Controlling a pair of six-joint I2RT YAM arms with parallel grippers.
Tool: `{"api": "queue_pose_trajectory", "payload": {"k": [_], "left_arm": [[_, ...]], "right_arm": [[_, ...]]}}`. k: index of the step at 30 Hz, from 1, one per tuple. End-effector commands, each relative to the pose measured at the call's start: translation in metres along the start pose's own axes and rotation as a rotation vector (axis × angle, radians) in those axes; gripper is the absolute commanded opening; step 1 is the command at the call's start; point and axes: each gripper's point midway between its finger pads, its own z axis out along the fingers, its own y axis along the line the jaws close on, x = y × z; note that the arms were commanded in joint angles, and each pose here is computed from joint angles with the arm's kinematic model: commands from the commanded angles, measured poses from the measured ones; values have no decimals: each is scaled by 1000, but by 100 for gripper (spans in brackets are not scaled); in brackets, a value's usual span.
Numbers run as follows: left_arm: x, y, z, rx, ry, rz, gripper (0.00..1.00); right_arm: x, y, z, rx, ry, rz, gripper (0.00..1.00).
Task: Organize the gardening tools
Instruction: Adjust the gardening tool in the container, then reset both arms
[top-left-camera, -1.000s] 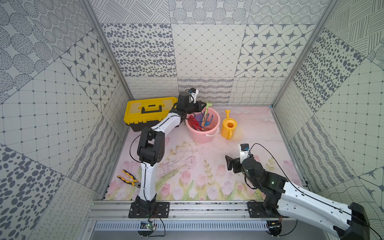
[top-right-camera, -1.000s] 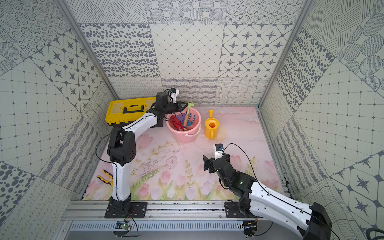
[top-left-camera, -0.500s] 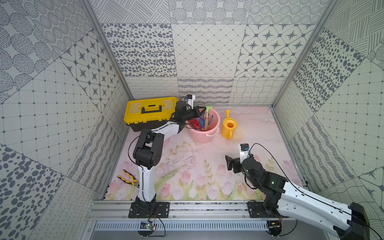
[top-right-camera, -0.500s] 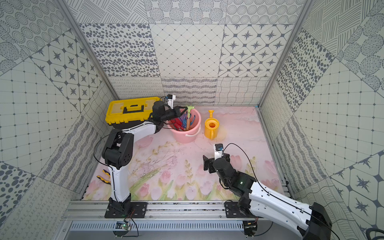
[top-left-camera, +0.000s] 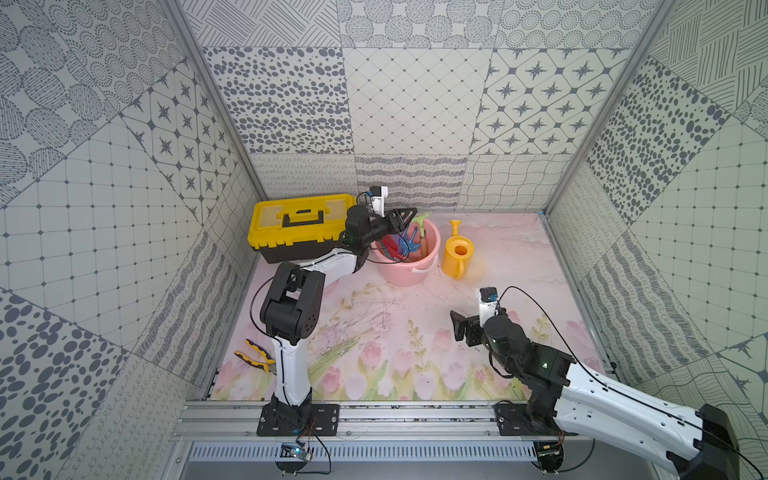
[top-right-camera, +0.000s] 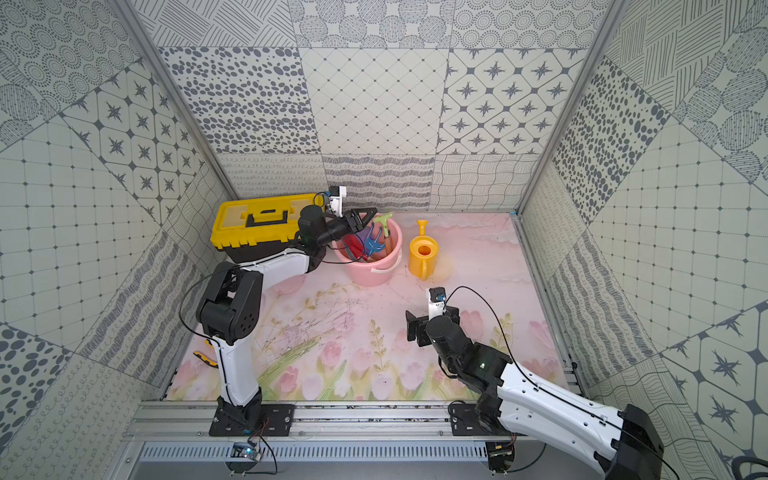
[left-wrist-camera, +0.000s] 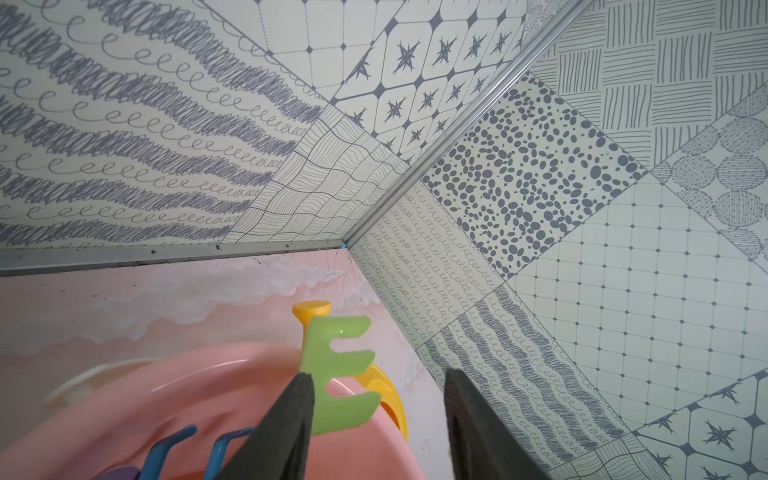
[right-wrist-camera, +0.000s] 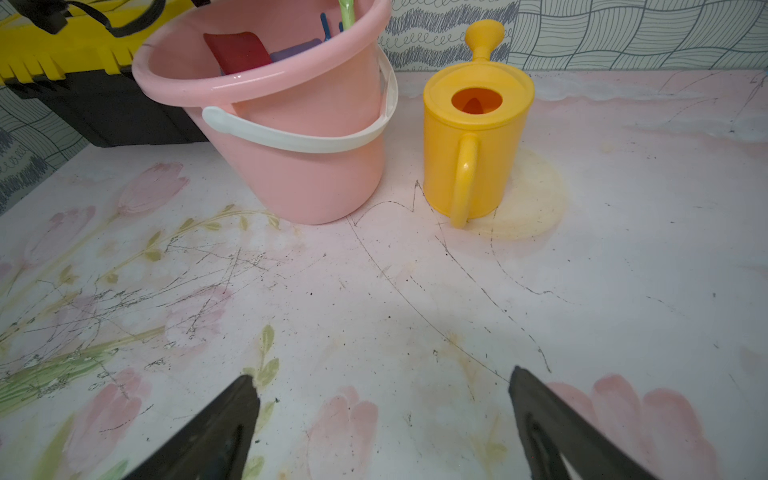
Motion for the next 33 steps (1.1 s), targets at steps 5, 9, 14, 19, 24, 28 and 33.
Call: {"api": "queue_pose_trajectory", "payload": {"k": [5, 9, 14, 19, 24, 28, 33], "left_arm": [[-21, -31, -13, 23, -16, 133, 58], [-24, -36, -17, -5, 12, 164, 71], [-30, -41, -30, -79, 19, 187, 100], [-31, -36, -56, -222, 6, 212, 100], [-25, -23, -103, -433, -25, 217, 100], [-15, -12, -155, -640, -40, 223, 99], [8, 24, -231, -982, -39, 254, 99]], "right_arm": [[-13, 3, -4, -22, -47, 24, 97], [-14, 3, -6, -25, -52, 27, 97], [-16, 2, -7, -24, -55, 29, 97], [-18, -3, -9, -3, -71, 32, 97], [-21, -12, -10, 48, -95, 33, 97], [-24, -28, -7, 151, -125, 15, 97], [-33, -50, 4, 273, -141, -18, 97]]}}
